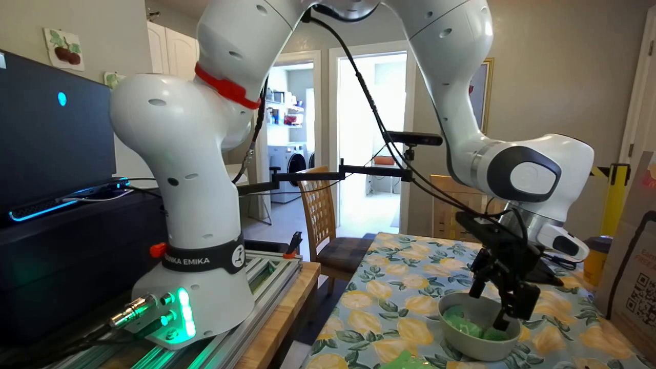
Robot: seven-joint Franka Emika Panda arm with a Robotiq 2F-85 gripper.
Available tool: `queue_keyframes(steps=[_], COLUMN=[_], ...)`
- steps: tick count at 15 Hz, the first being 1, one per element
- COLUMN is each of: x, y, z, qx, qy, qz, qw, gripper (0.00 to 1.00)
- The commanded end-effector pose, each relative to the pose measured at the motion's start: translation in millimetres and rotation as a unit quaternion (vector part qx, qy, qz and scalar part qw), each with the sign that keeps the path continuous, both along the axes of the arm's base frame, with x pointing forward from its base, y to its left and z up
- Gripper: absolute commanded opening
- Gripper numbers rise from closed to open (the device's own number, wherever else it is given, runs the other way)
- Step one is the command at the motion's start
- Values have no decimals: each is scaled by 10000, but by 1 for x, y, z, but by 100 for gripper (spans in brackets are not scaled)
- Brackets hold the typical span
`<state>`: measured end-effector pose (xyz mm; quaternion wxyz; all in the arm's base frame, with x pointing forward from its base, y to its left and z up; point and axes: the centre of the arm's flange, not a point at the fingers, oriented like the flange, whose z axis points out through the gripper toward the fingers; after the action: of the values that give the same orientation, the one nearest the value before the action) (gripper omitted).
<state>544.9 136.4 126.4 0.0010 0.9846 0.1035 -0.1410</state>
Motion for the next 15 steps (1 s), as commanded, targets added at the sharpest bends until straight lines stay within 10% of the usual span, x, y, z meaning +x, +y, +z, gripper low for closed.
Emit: queue_keyframes(steps=[1,15], x=[4,1], y=[5,4], z=[-10,-37], qx=[-9,-69], qy=[-43,239], qz=[-124,-127], qw=[9999,9996], gripper=[100,100])
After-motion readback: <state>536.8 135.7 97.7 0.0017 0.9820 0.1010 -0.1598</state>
